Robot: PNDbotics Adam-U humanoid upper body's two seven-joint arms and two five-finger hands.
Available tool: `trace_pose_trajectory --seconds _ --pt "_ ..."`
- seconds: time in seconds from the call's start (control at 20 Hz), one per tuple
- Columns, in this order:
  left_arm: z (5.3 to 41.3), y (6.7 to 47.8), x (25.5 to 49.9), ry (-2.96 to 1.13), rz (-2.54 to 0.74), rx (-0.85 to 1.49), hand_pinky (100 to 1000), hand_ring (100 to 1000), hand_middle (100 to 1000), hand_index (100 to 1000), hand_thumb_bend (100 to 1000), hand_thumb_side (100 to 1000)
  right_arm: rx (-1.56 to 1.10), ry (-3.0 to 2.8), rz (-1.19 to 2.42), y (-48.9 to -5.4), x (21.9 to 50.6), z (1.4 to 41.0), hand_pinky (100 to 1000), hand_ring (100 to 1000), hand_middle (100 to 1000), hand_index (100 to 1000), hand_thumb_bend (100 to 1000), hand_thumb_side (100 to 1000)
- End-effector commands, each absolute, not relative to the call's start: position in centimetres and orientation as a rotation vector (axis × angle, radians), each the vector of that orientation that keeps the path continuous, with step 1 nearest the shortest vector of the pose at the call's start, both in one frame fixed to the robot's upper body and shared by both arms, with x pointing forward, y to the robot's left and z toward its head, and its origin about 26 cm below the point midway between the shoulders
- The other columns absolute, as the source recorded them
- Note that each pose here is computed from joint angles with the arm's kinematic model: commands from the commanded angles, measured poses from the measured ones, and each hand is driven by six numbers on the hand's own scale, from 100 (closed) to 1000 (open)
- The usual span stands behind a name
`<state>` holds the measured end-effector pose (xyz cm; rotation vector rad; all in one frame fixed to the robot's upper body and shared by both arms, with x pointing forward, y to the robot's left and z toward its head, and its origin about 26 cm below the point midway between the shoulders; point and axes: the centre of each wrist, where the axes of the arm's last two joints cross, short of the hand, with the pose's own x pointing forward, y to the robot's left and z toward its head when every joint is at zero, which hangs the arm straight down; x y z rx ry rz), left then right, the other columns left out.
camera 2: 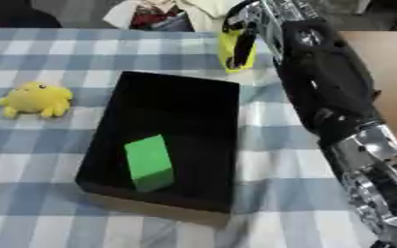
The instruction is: Pick up objects on the table and place them in the box.
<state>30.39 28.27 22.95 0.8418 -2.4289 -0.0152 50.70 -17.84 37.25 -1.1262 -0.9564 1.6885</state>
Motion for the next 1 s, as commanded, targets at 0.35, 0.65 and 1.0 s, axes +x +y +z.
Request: trace_pose_trajectory --seconds 0.35,0.65,1.0 --pt "23.8 28.8 30.0 -2.447 -0.046 0.884 576 698 678 831 100 775 -1.172 -1.078 1.724 -17.9 48.8 41.4 947 913 819 811 100 235" --pt "23.6 29.0 29.9 -2.438 -0.046 0.893 577 698 678 830 100 775 -1.093 -1.207 1.842 -18.1 46.8 43.0 945 913 811 811 100 277" --pt "23.6 29.1 29.9 -2.436 -0.045 0.899 576 702 678 830 100 775 -1.001 -1.414 1.984 -18.3 43.1 43.5 938 909 812 818 100 308"
